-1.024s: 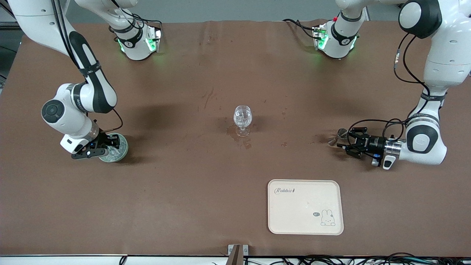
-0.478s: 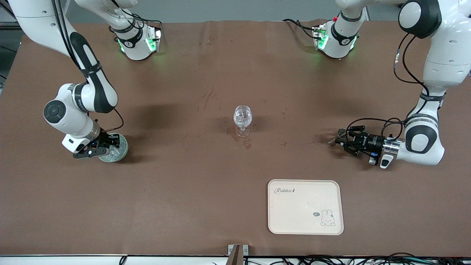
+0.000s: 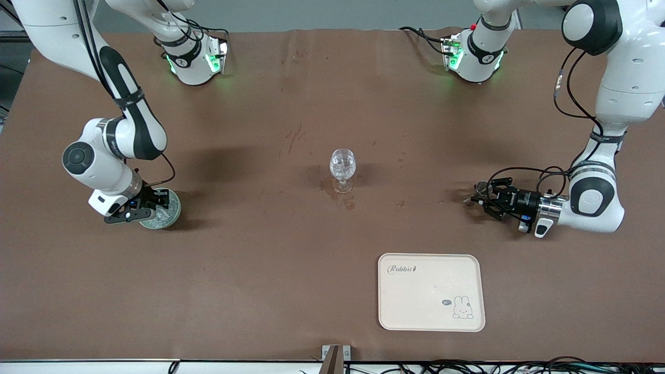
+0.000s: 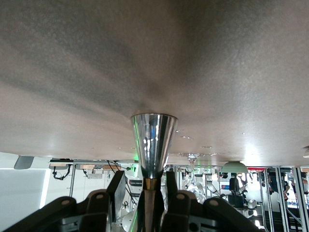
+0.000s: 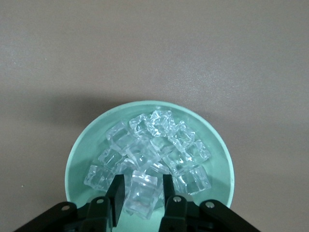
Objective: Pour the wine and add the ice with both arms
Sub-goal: 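Grasp an ice cube and the jigger with both grippers, then raise the cube with the right gripper while the left gripper moves the jigger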
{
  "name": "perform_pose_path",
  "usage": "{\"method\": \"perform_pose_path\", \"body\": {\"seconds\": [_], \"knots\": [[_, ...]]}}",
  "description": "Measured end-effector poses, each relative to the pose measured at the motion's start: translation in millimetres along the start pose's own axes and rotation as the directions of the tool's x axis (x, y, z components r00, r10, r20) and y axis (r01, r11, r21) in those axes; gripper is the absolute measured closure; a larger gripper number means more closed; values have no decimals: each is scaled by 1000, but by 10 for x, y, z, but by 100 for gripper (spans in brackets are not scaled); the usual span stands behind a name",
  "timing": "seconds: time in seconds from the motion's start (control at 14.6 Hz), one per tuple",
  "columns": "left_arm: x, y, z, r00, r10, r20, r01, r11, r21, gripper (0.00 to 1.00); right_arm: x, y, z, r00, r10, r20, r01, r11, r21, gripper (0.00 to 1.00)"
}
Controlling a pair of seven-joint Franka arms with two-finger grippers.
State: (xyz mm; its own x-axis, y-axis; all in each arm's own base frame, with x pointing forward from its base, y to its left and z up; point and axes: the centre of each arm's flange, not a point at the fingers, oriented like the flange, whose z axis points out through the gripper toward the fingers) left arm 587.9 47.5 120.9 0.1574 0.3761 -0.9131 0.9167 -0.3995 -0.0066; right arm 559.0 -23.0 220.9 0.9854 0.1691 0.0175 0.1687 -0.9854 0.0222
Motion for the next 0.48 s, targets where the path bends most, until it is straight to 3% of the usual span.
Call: {"method": "perform_pose_path", "body": {"seconds": [0.2,0.34,0.48], "knots": [[-5,8,12,1000,0,0,0,1000,2,63,5,1,27,1000,0,-6,0,1000,-2,63],[-21,29,40,1000,1,0,-1,1000,7,74,6,1,40,1000,0,-7,0,1000,-2,66],[-42,59,50,1000,4,-2,-4,1000,9,78,6,1,40,1000,0,-7,0,1000,-2,66]]}}
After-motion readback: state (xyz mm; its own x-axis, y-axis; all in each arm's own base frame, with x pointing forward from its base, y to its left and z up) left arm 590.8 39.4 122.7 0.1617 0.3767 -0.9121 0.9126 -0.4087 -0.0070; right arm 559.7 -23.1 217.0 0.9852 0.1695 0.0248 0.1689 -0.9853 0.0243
